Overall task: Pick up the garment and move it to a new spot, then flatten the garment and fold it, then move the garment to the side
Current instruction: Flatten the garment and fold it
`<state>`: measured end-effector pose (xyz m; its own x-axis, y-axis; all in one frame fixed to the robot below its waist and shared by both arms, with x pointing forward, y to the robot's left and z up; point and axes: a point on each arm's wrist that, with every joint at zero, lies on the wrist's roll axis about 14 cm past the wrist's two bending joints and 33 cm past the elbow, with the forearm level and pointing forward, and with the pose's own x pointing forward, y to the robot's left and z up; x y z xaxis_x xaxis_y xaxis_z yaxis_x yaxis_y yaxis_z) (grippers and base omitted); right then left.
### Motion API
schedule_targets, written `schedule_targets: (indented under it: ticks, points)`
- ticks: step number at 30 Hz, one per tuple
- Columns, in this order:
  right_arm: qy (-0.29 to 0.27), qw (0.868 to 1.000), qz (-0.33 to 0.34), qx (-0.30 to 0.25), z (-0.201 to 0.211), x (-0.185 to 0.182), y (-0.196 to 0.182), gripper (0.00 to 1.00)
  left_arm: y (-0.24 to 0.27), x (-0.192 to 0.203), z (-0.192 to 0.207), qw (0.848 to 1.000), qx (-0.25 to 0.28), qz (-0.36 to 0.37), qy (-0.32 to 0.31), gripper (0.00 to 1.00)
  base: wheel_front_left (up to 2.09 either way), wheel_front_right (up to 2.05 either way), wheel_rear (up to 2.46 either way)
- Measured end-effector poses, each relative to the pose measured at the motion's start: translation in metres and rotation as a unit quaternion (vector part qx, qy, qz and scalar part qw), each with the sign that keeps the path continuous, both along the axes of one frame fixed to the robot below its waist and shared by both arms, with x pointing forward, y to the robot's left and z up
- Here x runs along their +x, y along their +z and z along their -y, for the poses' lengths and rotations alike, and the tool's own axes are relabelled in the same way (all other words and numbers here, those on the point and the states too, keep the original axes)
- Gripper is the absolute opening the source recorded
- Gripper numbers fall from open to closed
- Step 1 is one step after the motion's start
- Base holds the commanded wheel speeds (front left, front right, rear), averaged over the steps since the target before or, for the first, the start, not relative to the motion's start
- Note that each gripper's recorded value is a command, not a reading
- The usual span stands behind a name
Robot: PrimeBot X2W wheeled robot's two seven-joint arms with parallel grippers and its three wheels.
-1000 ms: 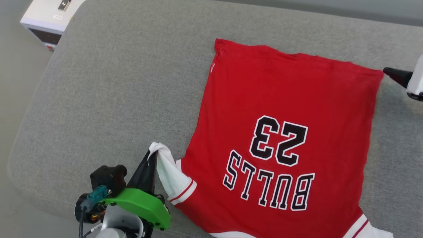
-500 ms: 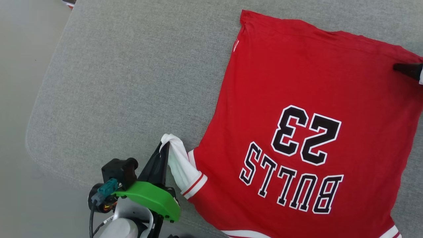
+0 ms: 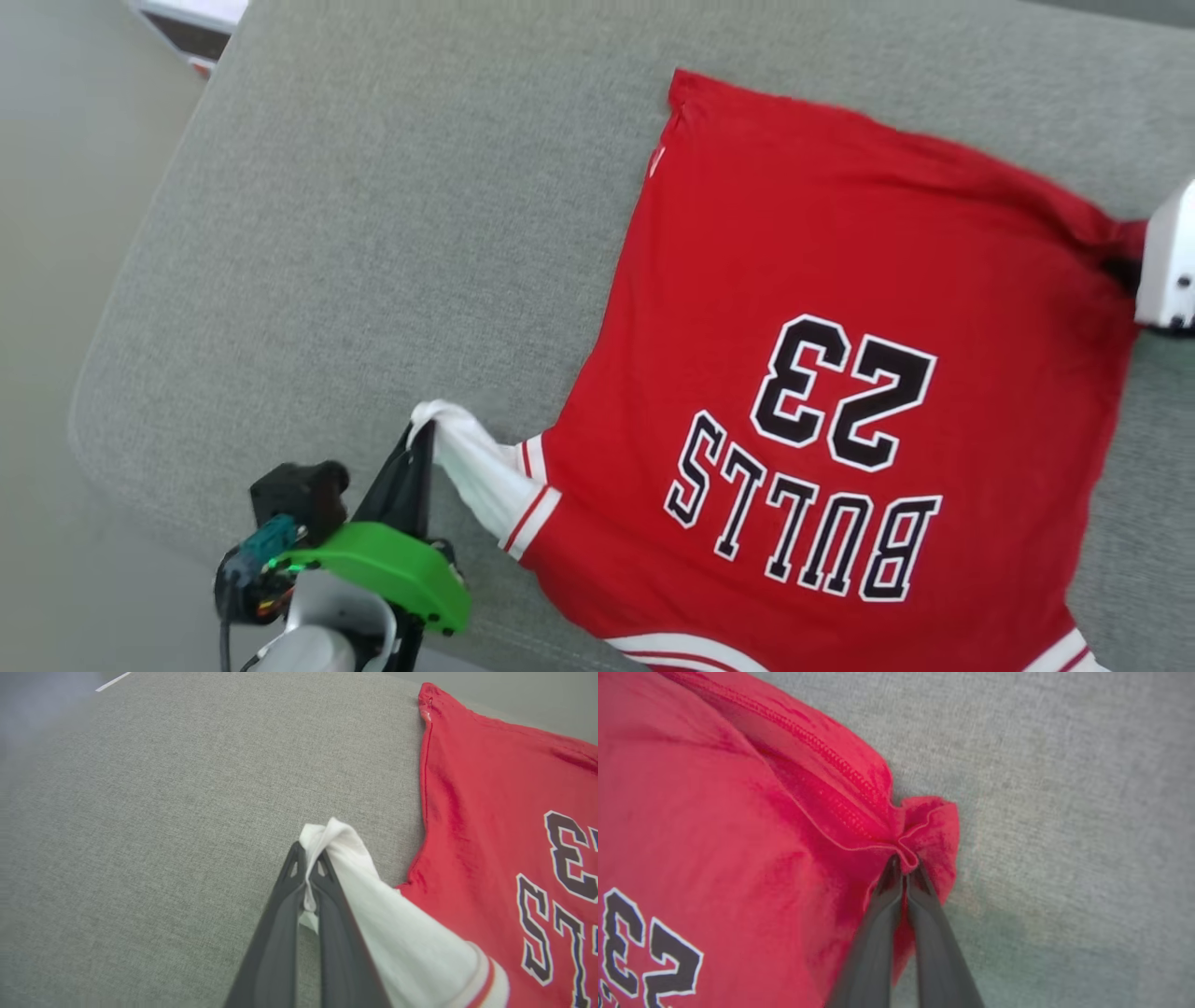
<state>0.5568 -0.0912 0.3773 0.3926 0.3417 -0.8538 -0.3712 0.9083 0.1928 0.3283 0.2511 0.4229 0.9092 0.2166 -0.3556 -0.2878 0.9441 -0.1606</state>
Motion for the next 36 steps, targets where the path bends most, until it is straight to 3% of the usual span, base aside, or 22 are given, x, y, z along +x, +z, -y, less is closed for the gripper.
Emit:
schedule_targets:
  ticks: [12,22,30,35,36]
  points:
    - [-0.068,0.996,0.049,0.013,0.076,-0.089,0.014,0.00,-0.001,-0.025,-0.011,1.000,-0.001,-0.018,0.009,0.00,0.00,0.00,0.00]
    - [-0.169,0.985,0.043,0.018,0.134,-0.207,0.007,0.00,0.001,-0.024,-0.001,1.000,-0.011,-0.025,-0.015,0.00,0.00,0.00,0.00]
    - [-0.273,0.961,0.002,0.051,0.138,-0.307,-0.011,0.00,0.005,-0.014,0.019,0.998,-0.014,-0.021,-0.055,0.00,0.00,0.00,0.00]
    - [-0.321,0.944,-0.001,0.079,0.129,-0.331,-0.017,0.00,0.009,-0.006,0.029,0.997,-0.016,-0.014,-0.071,0.00,0.00,0.00,0.00]
    - [-0.327,0.941,0.007,0.083,0.129,-0.330,-0.016,0.18,0.009,-0.005,0.031,0.997,-0.017,-0.013,-0.075,0.00,0.00,0.00,0.00]
